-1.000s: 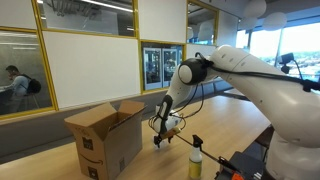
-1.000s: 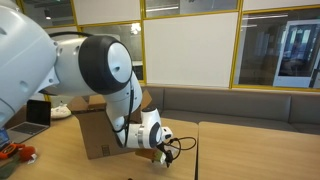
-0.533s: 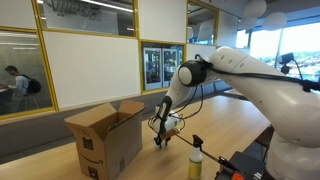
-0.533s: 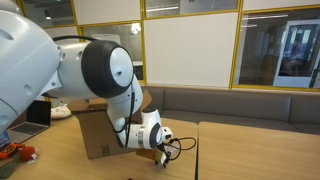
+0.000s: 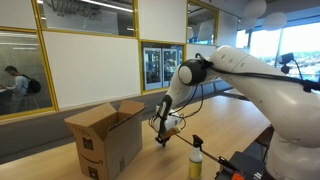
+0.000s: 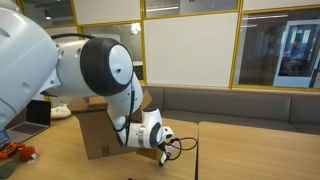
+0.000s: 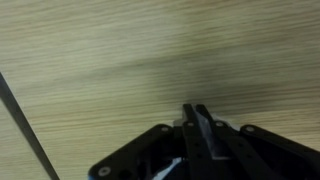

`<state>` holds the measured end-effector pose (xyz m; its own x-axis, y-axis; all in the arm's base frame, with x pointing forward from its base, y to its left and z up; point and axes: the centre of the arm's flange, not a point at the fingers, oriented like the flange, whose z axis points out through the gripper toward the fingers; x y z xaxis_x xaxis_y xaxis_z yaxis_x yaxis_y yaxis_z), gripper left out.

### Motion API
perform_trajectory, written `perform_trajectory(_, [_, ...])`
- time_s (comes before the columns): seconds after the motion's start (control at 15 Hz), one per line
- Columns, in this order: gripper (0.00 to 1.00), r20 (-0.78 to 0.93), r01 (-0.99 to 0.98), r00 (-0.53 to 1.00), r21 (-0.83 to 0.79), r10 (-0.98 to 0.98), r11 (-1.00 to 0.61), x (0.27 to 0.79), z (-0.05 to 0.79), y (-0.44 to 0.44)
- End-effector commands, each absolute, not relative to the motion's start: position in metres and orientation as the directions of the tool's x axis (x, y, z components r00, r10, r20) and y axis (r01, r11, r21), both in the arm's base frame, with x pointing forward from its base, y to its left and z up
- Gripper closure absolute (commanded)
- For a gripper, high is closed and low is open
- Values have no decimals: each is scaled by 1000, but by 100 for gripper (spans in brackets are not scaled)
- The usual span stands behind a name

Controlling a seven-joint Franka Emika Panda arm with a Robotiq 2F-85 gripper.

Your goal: Put the plastics and the bottle in the box respectively

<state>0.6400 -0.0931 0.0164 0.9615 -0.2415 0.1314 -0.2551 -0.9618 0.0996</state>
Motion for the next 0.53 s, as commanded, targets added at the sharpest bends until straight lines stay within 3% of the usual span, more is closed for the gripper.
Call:
perform_trajectory(0.0, [87,132,-269,958,98,-256,-958,631,41,-95])
perform_trajectory(0.47, [89,204,-289,944,127,-260,-949,624,127,-88])
